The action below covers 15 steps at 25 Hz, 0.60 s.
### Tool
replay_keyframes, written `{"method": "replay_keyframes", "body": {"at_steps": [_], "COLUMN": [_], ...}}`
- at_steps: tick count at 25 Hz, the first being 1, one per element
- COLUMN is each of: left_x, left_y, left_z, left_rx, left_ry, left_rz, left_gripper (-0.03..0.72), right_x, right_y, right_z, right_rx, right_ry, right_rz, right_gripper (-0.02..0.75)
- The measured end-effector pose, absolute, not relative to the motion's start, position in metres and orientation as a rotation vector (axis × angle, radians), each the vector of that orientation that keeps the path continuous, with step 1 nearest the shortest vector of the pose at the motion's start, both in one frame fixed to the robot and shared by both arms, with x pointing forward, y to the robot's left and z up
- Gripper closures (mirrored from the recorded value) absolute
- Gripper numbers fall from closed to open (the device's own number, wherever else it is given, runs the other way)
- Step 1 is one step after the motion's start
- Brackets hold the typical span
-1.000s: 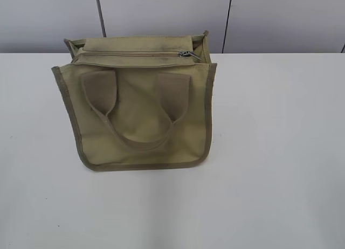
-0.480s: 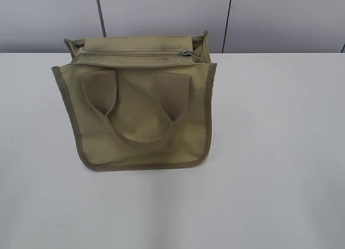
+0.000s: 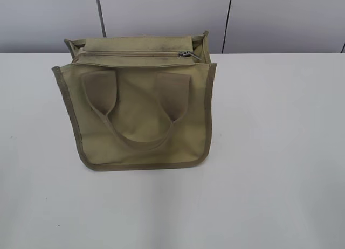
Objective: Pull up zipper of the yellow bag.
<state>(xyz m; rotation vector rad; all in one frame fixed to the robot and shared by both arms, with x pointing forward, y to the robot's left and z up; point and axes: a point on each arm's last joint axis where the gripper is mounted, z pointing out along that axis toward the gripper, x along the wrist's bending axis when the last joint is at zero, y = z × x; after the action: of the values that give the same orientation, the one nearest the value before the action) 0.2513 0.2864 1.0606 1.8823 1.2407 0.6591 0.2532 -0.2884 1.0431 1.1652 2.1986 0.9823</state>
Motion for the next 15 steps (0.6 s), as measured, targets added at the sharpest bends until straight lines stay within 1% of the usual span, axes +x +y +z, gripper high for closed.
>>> {"method": "replay_keyframes", "body": {"at_steps": [4,9,15], "left_x": [0.252,0.245,0.234], "left_y": [0.287,0.289,0.29], "left_z": [1.061,1.061,1.061], "left_rx": [1.864,1.759,1.683], "left_ry": [1.271,1.365,1.372], "left_rz": [0.677,0.782,0.862], "left_gripper": [0.189,0.189,0.189], "right_x": [0.251,0.244,0.235], "right_y": [-0.29,-0.295,-0.296], "right_z": [1.043,1.044,1.044], "right_rx": [1.206,1.352,1.449], "right_ry": [2.138,1.931,1.725], "right_rz": [0.983,0.941,0.9], "right_gripper": [0.164,0.164,0.164]}}
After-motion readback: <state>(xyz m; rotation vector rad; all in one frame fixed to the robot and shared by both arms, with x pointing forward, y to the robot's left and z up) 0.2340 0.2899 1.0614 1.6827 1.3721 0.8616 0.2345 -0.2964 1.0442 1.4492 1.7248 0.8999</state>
